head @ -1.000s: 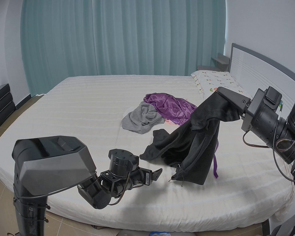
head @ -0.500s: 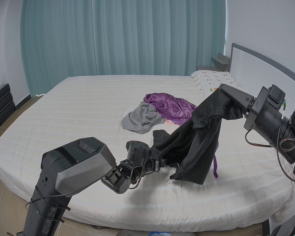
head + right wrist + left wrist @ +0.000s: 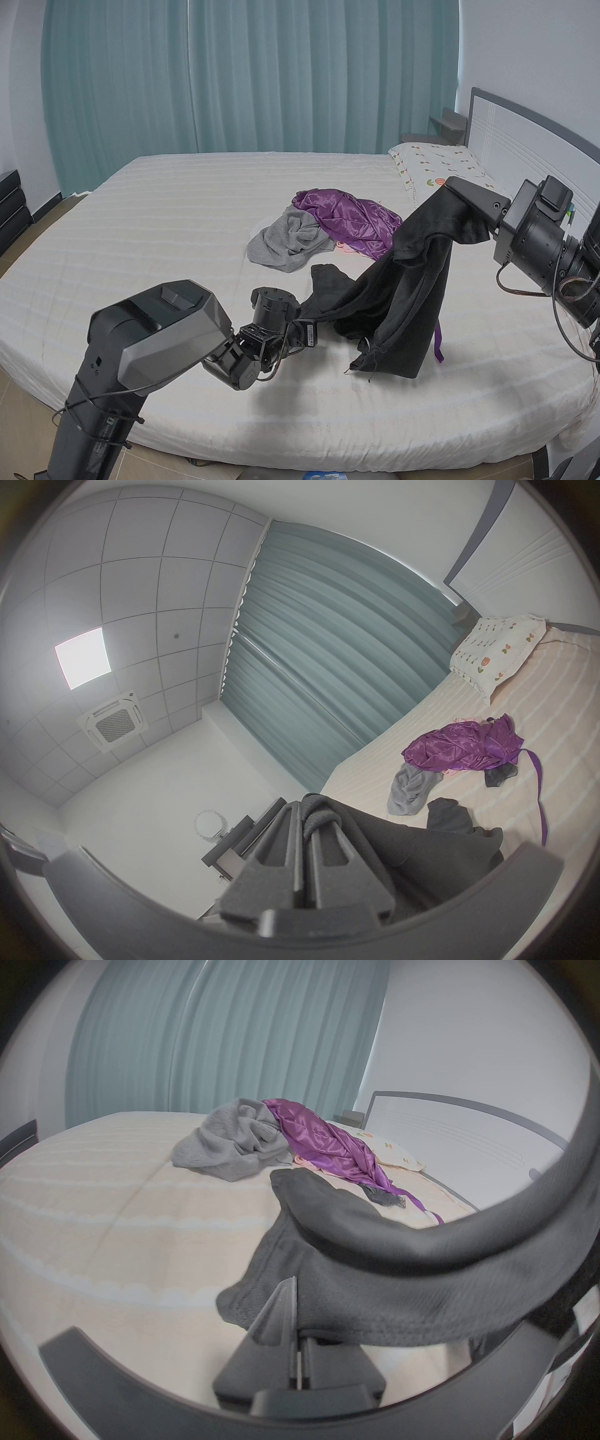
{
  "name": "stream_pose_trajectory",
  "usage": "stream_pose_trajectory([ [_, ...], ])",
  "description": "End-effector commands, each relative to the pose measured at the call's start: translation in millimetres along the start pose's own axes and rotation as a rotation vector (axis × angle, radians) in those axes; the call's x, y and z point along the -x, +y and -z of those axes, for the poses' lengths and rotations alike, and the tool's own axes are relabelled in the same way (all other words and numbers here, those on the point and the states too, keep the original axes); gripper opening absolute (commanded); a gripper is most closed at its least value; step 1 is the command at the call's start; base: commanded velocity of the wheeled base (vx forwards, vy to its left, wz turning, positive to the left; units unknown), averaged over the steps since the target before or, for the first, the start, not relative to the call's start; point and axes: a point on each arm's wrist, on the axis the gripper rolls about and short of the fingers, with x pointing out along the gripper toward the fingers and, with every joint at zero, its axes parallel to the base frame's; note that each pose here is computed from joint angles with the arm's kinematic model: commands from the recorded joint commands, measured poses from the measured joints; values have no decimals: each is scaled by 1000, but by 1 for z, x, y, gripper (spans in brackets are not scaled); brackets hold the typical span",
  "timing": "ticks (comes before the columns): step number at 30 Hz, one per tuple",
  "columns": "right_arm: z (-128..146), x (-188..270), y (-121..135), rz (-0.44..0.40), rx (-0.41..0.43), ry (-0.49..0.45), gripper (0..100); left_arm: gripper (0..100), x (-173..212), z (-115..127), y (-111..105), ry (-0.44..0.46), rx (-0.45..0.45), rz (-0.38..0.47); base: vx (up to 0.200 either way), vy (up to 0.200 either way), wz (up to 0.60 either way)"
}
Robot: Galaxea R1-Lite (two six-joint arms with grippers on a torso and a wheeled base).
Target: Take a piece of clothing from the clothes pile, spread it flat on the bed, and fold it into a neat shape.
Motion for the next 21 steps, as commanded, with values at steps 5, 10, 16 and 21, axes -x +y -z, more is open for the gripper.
stream_pose_trajectory([
  [5,-2,-40,-64,190,11,-1,0,0,91,-77,25,-108,91,-48,0,0,0],
  [10,-2,-73,-92,242,56,-18,0,0,151,-130,29,-233,208,-85,0,0,0],
  [16,-46,-98,-69,182,133,-265,0,0,213,-180,25,-370,329,-72,0,0,0],
  [21,-74,-93,-37,86,207,-346,0,0,264,-203,32,-505,363,-59,0,0,0],
])
